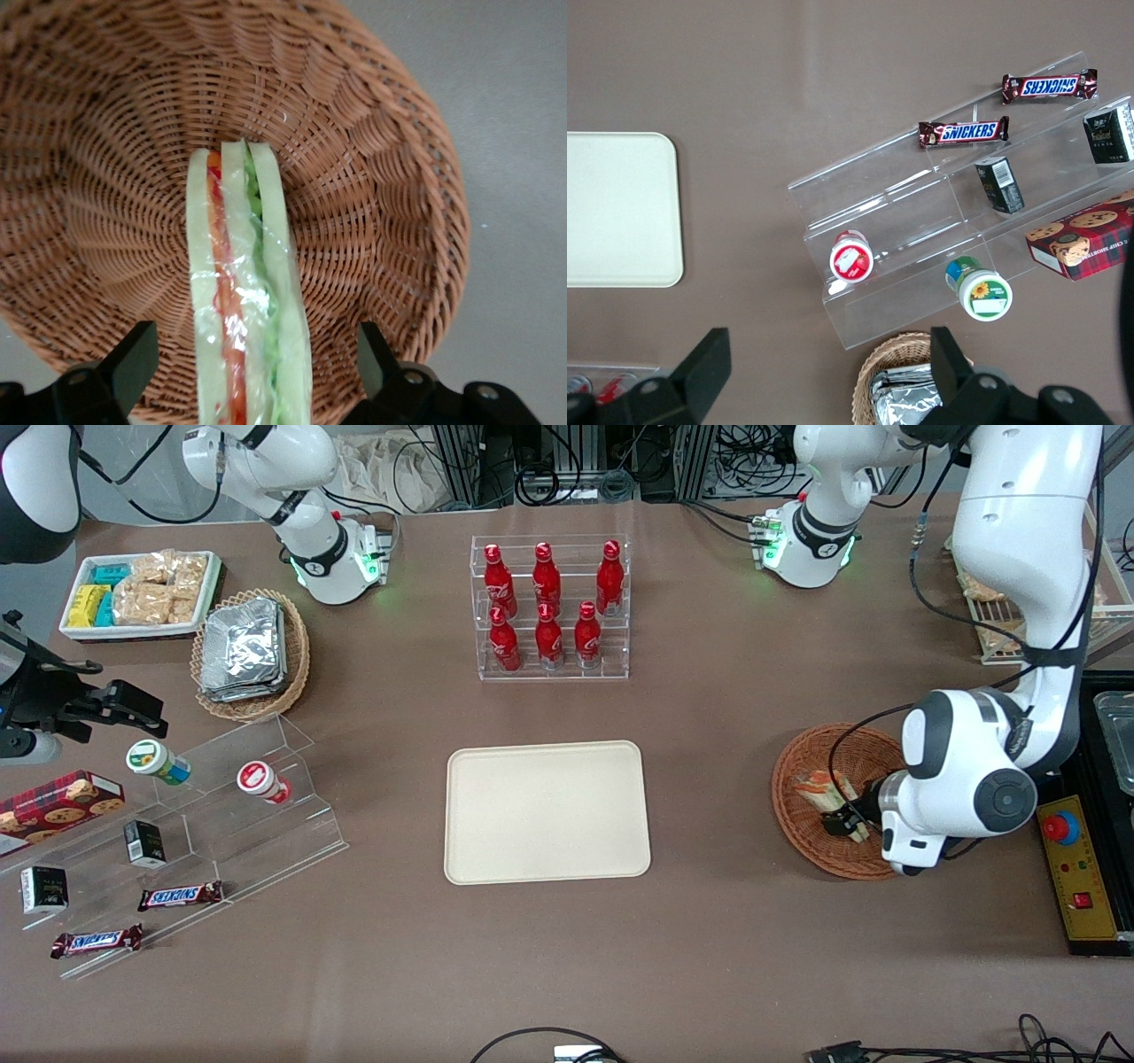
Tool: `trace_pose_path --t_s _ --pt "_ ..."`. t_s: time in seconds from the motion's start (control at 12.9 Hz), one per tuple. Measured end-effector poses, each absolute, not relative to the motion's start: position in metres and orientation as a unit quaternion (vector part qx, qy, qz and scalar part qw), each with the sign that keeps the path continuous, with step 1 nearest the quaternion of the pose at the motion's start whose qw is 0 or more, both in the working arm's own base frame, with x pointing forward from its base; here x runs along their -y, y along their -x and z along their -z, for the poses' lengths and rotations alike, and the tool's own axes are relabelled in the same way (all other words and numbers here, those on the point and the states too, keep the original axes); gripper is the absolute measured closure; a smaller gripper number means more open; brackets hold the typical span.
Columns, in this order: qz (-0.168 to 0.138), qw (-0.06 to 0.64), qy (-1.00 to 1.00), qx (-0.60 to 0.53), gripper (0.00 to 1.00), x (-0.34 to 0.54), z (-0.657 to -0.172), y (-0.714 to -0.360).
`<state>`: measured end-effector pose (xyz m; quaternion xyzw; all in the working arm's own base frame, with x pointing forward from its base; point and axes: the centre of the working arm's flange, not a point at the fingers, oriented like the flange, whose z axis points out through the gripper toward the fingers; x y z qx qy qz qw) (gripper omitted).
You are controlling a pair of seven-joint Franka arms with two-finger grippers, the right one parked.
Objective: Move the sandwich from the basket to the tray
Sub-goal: 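Lower the left gripper and grasp the wrapped sandwich in the basket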
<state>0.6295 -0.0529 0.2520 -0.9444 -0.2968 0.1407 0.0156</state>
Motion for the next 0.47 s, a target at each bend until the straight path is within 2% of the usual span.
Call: trace_pose_path --t_s 0.39,0.47 --pt "-0.158 0.02 0.941 0.299 0.03 0.054 -0.216 -0.625" --pt "-0.158 0.02 0.941 0.299 0.1 0.054 -0.212 -0.624"
